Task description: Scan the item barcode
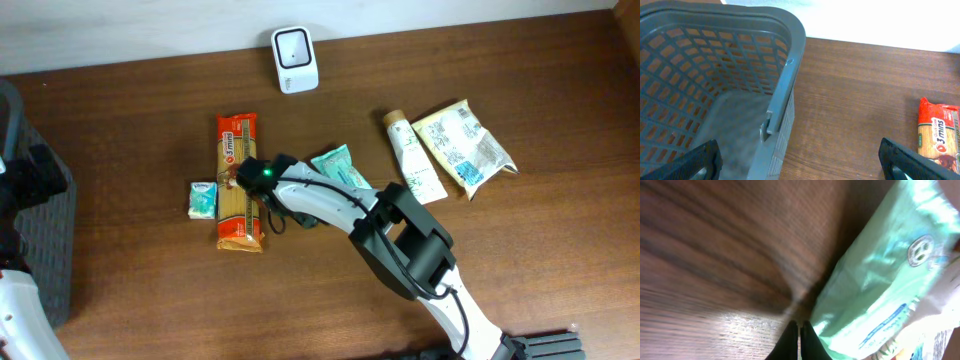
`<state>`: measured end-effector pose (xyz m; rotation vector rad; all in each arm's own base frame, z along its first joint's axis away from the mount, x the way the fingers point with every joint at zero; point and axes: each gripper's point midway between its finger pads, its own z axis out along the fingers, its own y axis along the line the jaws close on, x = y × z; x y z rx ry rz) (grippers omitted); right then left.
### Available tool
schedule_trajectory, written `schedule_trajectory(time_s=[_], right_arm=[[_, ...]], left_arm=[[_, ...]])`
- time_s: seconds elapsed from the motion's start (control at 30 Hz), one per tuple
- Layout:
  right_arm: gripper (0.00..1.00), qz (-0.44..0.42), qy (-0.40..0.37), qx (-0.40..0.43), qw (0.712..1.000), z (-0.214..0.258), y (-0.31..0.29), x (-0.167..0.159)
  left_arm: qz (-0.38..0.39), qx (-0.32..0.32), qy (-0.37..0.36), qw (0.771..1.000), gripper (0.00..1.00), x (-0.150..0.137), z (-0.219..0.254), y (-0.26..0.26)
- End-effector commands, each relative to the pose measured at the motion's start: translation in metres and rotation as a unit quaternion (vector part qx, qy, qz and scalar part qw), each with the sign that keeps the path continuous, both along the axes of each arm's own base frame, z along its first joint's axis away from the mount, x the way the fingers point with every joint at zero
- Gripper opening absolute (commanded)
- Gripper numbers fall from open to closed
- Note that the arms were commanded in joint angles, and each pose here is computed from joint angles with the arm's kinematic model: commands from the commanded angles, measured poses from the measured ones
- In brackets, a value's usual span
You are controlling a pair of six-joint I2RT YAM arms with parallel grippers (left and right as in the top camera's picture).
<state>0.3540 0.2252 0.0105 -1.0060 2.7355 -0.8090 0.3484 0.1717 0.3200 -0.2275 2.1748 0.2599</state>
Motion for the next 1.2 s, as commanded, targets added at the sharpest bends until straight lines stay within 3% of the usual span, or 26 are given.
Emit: schedule_trajectory(time_s=[0.0,0.03,0.13,0.17,0.23,0.3,0.37,0.43,0.53,0.67,0.8,0.83,0.93,1.0,1.17], right_arm=[[0.07,-0.019,-0.042,0.052,0.998,0.046,0.02,0.02],[0.17,-0.044,-0.054,0.071,0.995,0.065,0.019,0.03],[0.24,-0.086,-0.018,0.163,0.983,0.092,0.01,0.052],[0.37,-0.095,0.012,0.205,0.974,0.095,0.003,0.059],[0.51,-0.117,0.087,0.293,0.945,0.094,-0.015,0.063],[0.59,-0.132,0.176,0.391,0.894,0.091,-0.039,0.056],[0.6,-0.15,0.232,0.462,0.843,0.084,-0.062,0.047],[0.6,-0.159,0.265,0.49,0.815,0.068,-0.079,0.034],[0.6,-0.162,0.283,0.504,0.8,0.036,-0.082,0.02],[0.6,-0.152,0.268,0.515,0.8,0.017,-0.079,0.023],[0.58,-0.145,0.253,0.518,0.804,-0.006,-0.077,0.023],[0.51,-0.151,0.248,0.52,0.804,-0.014,-0.076,0.023],[0.15,-0.148,0.246,0.52,0.804,-0.02,-0.075,0.021],[0.07,-0.147,0.244,0.522,0.804,-0.018,-0.075,0.023],[0.04,-0.137,0.232,0.524,0.808,0.029,-0.072,0.04]], left_arm=[[-0.002,0.01,-0.009,1.0,0.99,-0.001,0.009,0.001],[-0.003,0.01,-0.009,1.0,0.99,-0.001,0.009,0.001],[-0.002,0.01,-0.009,1.0,0.99,-0.001,0.009,0.001],[-0.002,0.01,-0.009,1.0,0.99,-0.001,0.009,0.001],[-0.002,0.01,-0.009,1.0,0.99,-0.001,0.009,0.001],[-0.002,0.01,-0.009,1.0,0.99,-0.001,0.009,0.001],[-0.003,0.01,-0.009,1.0,0.99,-0.001,0.009,0.001],[-0.002,0.01,-0.009,1.0,0.99,-0.001,0.009,0.001],[-0.003,0.01,-0.009,1.0,0.99,-0.001,0.009,0.001],[-0.003,0.01,-0.009,1.0,0.99,-0.001,0.009,0.001],[-0.002,0.01,-0.009,1.0,0.99,-0.001,0.009,0.001],[-0.003,0.01,-0.009,1.0,0.99,-0.001,0.009,0.001],[-0.002,0.01,-0.009,1.0,0.99,-0.001,0.009,0.001],[-0.002,0.01,-0.009,1.0,0.99,-0.001,0.009,0.001],[-0.002,0.01,-0.009,1.0,0.99,-0.001,0.009,0.001]])
